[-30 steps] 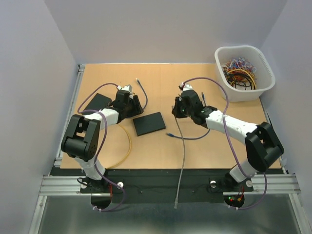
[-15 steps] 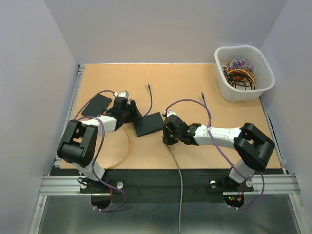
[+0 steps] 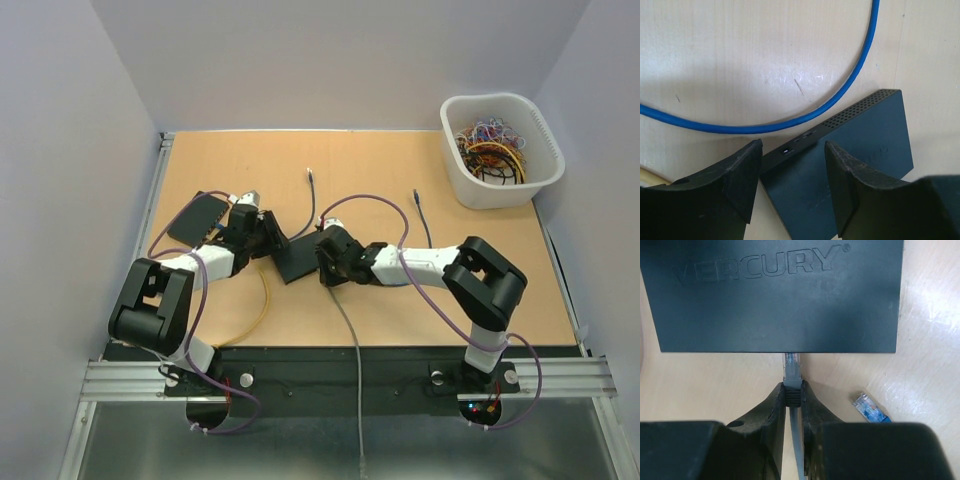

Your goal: Insert the plug into the switch port

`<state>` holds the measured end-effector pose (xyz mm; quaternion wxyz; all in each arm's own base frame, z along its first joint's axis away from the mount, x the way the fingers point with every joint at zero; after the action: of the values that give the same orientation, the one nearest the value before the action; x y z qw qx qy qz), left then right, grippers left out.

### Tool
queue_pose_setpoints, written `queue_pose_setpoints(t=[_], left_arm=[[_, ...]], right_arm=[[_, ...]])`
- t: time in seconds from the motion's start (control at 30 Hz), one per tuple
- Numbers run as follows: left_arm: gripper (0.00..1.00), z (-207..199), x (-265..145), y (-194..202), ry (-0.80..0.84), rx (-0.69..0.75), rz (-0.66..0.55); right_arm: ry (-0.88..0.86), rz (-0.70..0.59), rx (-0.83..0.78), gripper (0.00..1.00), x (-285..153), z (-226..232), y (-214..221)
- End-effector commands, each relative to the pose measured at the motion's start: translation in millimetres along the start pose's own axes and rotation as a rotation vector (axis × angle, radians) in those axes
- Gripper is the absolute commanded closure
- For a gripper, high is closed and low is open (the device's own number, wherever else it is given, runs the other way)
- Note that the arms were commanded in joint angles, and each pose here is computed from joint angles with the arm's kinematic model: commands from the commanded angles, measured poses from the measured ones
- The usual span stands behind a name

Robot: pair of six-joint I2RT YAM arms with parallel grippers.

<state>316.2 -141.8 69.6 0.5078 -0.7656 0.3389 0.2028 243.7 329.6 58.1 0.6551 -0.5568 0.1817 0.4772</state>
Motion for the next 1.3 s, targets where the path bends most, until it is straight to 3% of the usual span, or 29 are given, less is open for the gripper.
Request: queue_pose_setpoints(t=[0.0,0.3,0.73,1.07,1.1,1.13,1.17,1.27], left_arm=[[0.37,-4,-11,9,0.035,-0.017,0.010],[0.37,-2,-16,19,0.054,-0.031,0.012],[0.37,-2,-29,15,0.056,-0.043,-0.054],[0.36,-9,-25,16,0.143,0.018,-0.126],[0.35,-10,-24,16,0.145,0.018,-0.127],[0.19,-10,-24,15,0.148,0.014,-0.130],[0.13,-10,-23,14,0.147,0.011,-0.134],[0.13,-10,-23,11,0.147,0.000,-0.150]], right_arm=[[0.025,-0.077,-0.040,1.00,3,3,-21],[0.019,-0.098,-0.059,0.99,3,-1,-41],[-0.038,-0.025,-0.103,0.99,-29,0,-2],[-0.032,0.001,-0.130,1.00,-26,7,3],[-0.030,0.006,-0.137,1.00,-24,8,3],[-0.025,0.015,-0.140,1.00,-21,7,5],[-0.023,0.017,-0.143,1.00,-20,7,5],[-0.022,0.031,-0.154,0.99,-16,10,7]])
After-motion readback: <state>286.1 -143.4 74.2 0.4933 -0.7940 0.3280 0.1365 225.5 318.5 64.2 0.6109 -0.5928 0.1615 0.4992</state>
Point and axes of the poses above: each gripper's point midway between its finger pads, its own x axis out along the fingers, its own z axis along the line the jaws close on, y = z × x, the point moved 4 cm from there along -x, back along the fingers, and after that the axes turned 7 degrees about x, right-handed, at the moved point
